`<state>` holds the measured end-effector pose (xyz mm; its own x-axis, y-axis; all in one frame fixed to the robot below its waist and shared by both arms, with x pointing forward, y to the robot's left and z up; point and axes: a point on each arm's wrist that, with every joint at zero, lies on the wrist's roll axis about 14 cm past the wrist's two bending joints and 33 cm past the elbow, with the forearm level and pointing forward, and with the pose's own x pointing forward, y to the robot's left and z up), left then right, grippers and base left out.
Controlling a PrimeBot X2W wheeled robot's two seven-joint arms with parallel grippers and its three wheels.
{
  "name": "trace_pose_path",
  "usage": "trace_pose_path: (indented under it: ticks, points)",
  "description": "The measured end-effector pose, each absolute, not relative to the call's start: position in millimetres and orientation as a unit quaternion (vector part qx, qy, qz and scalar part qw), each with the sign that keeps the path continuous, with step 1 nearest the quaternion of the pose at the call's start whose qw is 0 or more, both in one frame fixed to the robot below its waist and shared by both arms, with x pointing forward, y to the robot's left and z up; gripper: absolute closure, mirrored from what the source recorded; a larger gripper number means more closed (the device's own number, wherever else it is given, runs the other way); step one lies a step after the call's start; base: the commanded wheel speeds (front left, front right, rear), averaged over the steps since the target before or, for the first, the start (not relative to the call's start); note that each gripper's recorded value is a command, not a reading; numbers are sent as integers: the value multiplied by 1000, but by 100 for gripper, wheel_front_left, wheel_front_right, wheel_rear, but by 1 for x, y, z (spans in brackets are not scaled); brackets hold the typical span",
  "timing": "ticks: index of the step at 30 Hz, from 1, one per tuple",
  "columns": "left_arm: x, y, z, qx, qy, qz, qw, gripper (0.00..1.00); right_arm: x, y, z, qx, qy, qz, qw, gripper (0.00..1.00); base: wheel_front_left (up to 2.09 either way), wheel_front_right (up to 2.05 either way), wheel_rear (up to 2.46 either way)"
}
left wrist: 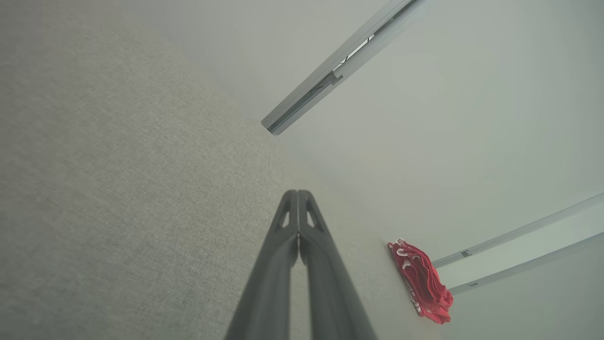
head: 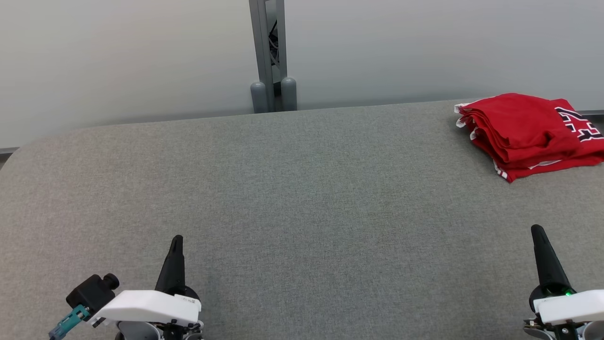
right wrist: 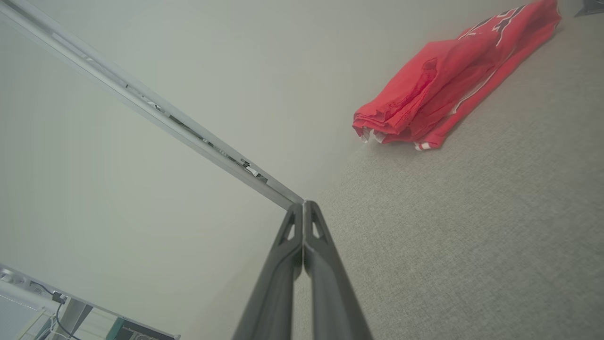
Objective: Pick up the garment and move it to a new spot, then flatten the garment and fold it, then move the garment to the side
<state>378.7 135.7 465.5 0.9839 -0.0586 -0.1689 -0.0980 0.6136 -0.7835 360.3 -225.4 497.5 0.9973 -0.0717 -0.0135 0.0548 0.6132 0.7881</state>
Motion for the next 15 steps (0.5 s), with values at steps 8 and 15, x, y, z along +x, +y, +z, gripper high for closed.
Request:
trace_pose_path:
  ticks: [8,15]
  points:
    - [384,136,469,-475,87,7,876,100,362,-230,498,473,-10,-40,880,100,0,0,0]
    - [388,135,473,-507,86,3,858,100,365,-234,499,505,-13,-43,862,100,0,0,0]
